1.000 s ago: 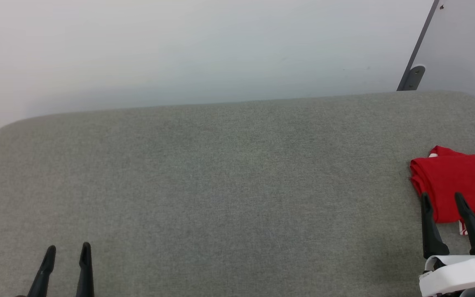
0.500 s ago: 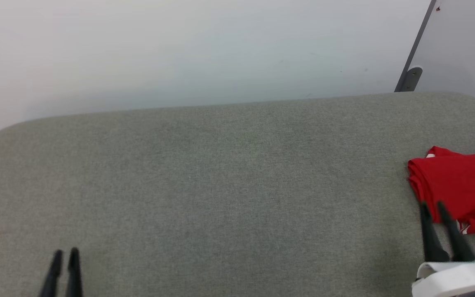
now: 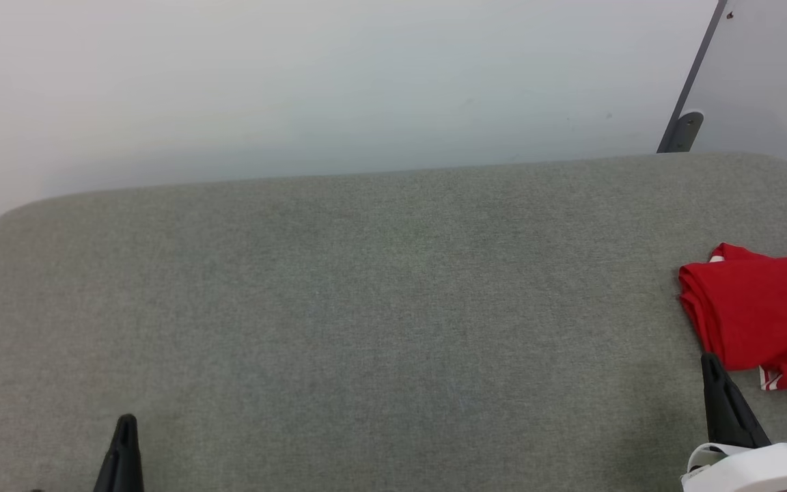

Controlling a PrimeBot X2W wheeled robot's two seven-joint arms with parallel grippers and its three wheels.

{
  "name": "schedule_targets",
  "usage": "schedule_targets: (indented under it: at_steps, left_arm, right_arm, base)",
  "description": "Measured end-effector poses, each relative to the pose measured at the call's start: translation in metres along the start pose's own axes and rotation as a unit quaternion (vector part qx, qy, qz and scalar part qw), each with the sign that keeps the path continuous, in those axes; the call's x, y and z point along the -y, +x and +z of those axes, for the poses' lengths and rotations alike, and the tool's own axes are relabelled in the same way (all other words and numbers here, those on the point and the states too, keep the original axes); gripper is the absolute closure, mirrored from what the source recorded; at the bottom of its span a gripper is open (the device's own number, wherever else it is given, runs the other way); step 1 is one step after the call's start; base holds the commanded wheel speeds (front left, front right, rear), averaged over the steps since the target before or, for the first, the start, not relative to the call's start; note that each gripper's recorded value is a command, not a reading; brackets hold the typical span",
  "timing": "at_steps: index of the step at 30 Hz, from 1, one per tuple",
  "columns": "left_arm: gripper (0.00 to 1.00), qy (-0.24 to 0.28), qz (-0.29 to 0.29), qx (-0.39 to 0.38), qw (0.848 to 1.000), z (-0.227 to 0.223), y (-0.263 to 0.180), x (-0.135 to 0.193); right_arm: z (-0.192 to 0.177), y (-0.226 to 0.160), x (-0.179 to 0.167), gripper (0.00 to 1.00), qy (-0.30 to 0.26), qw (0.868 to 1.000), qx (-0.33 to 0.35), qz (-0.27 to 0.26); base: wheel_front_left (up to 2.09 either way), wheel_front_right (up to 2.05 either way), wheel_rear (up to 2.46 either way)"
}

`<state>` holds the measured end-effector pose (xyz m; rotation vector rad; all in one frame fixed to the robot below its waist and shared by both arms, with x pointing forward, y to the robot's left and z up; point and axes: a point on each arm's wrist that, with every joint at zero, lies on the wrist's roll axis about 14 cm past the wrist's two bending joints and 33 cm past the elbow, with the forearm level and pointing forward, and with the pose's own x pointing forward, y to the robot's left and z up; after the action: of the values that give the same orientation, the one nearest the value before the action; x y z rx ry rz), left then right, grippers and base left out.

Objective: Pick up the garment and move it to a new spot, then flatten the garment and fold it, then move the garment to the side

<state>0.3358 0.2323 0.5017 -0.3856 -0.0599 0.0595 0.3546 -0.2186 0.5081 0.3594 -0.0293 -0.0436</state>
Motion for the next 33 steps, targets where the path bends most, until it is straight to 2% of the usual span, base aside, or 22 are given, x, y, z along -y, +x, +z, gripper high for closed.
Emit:
schedule_targets:
  at_steps: [17,33]
  left_arm:
    - [1.00,-0.134,0.018,-0.012,0.991,-0.007,0.012,0.001]
    - [1.00,-0.239,0.026,-0.022,0.970,-0.012,0.021,0.005]
  right_arm:
    - [-0.003,0.006,0.003,1.00,0.134,0.991,-0.008,-0.014]
    - [-0.006,0.011,0.002,1.00,0.243,0.970,-0.013,-0.018]
  base:
    - [0.00,0.00,0.00]
    - [0.00,0.00,0.00]
